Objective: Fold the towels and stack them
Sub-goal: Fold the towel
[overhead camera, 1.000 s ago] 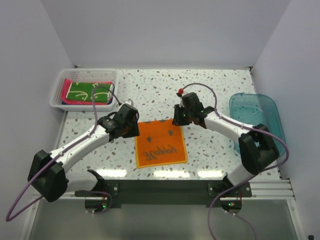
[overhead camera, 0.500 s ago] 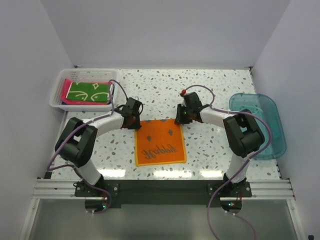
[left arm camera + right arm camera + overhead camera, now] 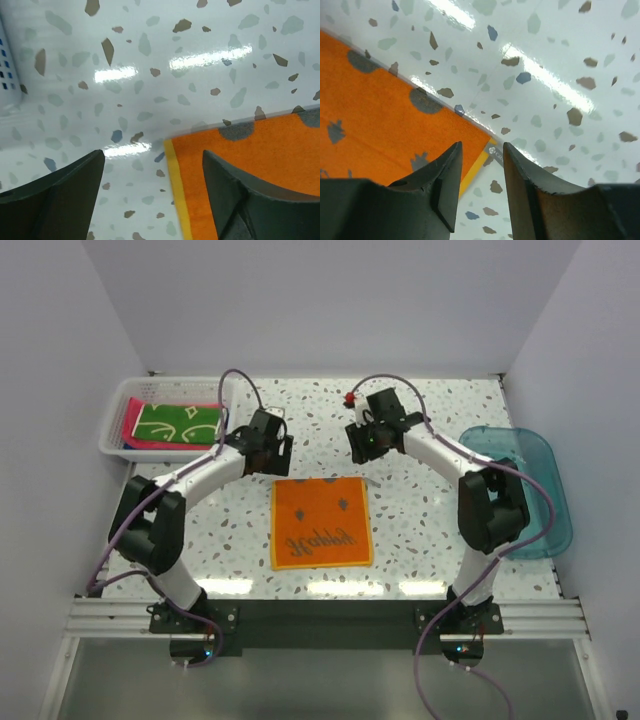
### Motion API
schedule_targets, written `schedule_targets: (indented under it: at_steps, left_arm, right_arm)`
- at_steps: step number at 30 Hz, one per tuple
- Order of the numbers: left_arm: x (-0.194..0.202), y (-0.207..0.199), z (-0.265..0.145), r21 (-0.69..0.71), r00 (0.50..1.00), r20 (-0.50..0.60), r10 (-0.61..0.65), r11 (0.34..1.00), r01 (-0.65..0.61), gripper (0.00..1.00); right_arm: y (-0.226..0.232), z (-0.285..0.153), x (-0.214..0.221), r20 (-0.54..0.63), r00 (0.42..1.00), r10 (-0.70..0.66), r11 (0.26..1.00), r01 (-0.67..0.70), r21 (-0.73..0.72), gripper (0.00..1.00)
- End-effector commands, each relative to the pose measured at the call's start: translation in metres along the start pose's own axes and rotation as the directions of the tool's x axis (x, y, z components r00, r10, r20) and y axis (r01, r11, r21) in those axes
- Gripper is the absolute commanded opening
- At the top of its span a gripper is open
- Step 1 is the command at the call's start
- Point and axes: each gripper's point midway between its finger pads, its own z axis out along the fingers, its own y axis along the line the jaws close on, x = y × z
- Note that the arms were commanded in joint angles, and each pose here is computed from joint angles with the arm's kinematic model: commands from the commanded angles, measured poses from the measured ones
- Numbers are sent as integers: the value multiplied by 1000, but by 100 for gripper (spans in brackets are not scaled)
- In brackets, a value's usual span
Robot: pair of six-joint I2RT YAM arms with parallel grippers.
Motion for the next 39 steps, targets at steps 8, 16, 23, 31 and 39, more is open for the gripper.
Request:
schedule_targets:
  at_steps: [8,16,23,31,39]
  left_arm:
    - [-17,-1,11,160,939,57,340,925,-344,86]
    - [-24,-22,17,328,897,97,432,837,-438,82]
    - [-13,-28,28,409,870,71,487,781,-471,77]
    - [-6,-31,29,446,850,75,521,745,-496,77]
    - [12,-30,31,476,829,41,557,719,-507,75]
  right_arm:
    - [-1,-2,10,-206,898,-388,909,336,-246,41]
    - [-4,16,21,-279,856,-435,879,337,-337,36]
    - [-2,32,32,-292,849,-440,870,322,-374,36]
    - [-8,49,52,-350,821,-452,865,306,-397,36]
    - [-13,50,68,-402,783,-474,858,309,-411,7]
